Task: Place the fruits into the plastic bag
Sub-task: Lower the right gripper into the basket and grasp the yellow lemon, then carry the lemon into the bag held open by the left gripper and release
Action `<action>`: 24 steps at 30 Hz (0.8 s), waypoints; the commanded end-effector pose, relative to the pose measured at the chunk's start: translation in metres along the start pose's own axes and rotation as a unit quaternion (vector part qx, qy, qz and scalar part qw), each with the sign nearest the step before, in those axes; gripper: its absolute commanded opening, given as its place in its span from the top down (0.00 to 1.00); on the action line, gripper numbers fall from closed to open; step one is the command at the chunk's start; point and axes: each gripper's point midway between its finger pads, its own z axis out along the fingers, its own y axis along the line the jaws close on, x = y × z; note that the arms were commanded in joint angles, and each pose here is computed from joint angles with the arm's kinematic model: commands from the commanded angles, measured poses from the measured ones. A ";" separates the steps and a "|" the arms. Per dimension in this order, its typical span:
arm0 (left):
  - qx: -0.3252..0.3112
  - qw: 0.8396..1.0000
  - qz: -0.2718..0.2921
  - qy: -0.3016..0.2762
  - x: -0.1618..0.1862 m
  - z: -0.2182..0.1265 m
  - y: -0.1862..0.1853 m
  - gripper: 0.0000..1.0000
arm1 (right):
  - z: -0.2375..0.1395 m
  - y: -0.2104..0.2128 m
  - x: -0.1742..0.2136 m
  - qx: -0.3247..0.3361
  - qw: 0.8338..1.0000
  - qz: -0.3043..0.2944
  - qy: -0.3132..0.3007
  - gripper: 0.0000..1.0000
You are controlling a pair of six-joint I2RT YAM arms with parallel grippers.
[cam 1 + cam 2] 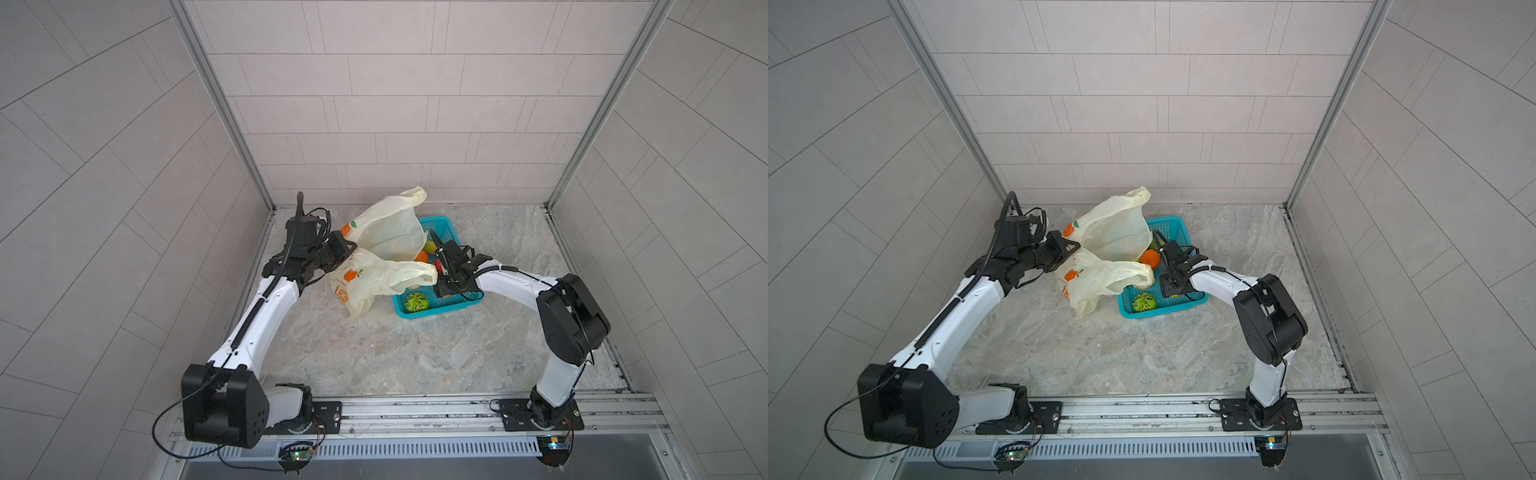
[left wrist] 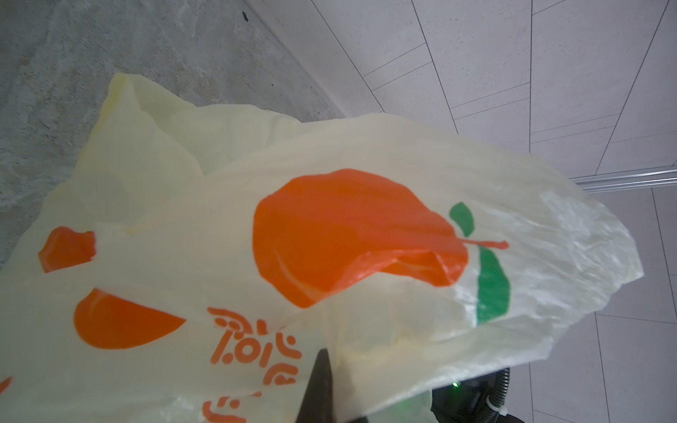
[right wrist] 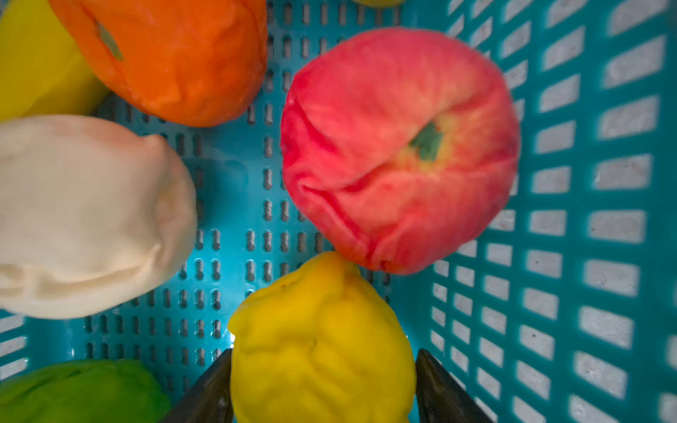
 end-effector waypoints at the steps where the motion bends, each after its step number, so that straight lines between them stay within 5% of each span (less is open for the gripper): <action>1: -0.001 1.000 0.014 -0.007 0.001 -0.004 0.000 1.00 | 0.004 -0.002 0.003 0.007 1.000 0.001 0.003 0.34; 9: -0.003 1.000 0.014 -0.006 0.004 -0.004 0.004 1.00 | -0.036 -0.005 -0.022 0.001 0.998 0.007 -0.067 0.68; 15: -0.009 1.000 0.014 0.002 0.011 0.000 0.013 1.00 | -0.099 0.025 -0.057 -0.095 0.984 -0.004 -0.153 0.70; 24: 0.002 1.000 0.018 0.004 0.017 0.001 0.016 1.00 | -0.202 0.083 -0.111 -0.197 0.917 -0.076 -0.339 0.69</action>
